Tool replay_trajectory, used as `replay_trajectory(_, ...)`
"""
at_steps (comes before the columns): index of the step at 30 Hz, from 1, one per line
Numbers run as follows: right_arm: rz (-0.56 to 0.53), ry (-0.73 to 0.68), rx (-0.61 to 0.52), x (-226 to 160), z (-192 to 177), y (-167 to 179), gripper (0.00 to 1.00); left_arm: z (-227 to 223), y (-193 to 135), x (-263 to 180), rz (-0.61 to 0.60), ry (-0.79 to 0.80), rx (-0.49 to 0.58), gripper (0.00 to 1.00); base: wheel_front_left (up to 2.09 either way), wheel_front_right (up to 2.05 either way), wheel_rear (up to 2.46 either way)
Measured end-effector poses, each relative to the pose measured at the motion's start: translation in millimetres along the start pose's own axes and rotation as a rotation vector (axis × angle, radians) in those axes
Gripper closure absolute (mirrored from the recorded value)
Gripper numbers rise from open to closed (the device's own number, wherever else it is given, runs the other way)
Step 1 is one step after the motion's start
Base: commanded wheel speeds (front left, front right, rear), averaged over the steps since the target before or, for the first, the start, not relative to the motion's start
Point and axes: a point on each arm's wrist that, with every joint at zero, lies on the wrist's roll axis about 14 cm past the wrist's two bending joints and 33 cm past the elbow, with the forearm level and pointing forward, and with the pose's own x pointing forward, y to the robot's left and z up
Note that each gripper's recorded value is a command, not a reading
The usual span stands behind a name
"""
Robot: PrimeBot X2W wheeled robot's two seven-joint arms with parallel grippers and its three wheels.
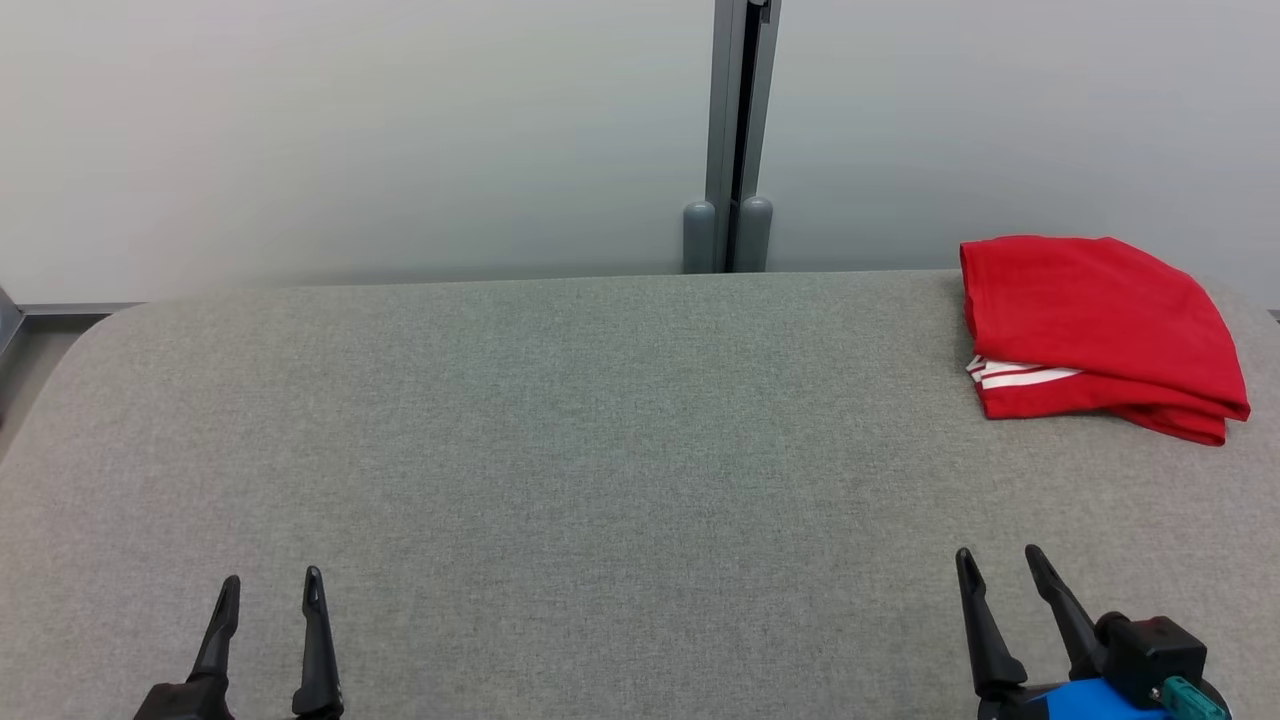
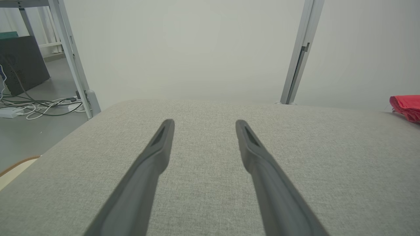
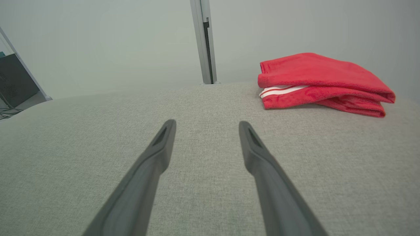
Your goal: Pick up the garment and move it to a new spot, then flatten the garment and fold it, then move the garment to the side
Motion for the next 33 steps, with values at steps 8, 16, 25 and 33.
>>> replay_trajectory(8, -0.02, 0.0, -0.001, -9, -1, -4, 0.0, -1, -3, -1, -0.012, 0.003, -0.004, 0.0, 0.0, 0.0, 0.0)
replay_trajectory(16, -0.023, -0.003, 0.002, -11, -1, -4, 0.0, -5, -5, -1, -0.021, 0.015, -0.003, 0.0, 0.0, 0.0, 0.0)
replay_trajectory(25, -0.021, -0.006, 0.01, -11, 0, -3, 0.0, -5, -3, 0, -0.02, 0.017, -0.006, 0.0, 0.0, 0.0, 0.0)
replay_trajectory(33, -0.025, 0.003, 0.014, -13, -3, -3, 1.0, -10, -4, -2, -0.023, 0.031, -0.012, 1.0, 0.0, 0.0, 0.0)
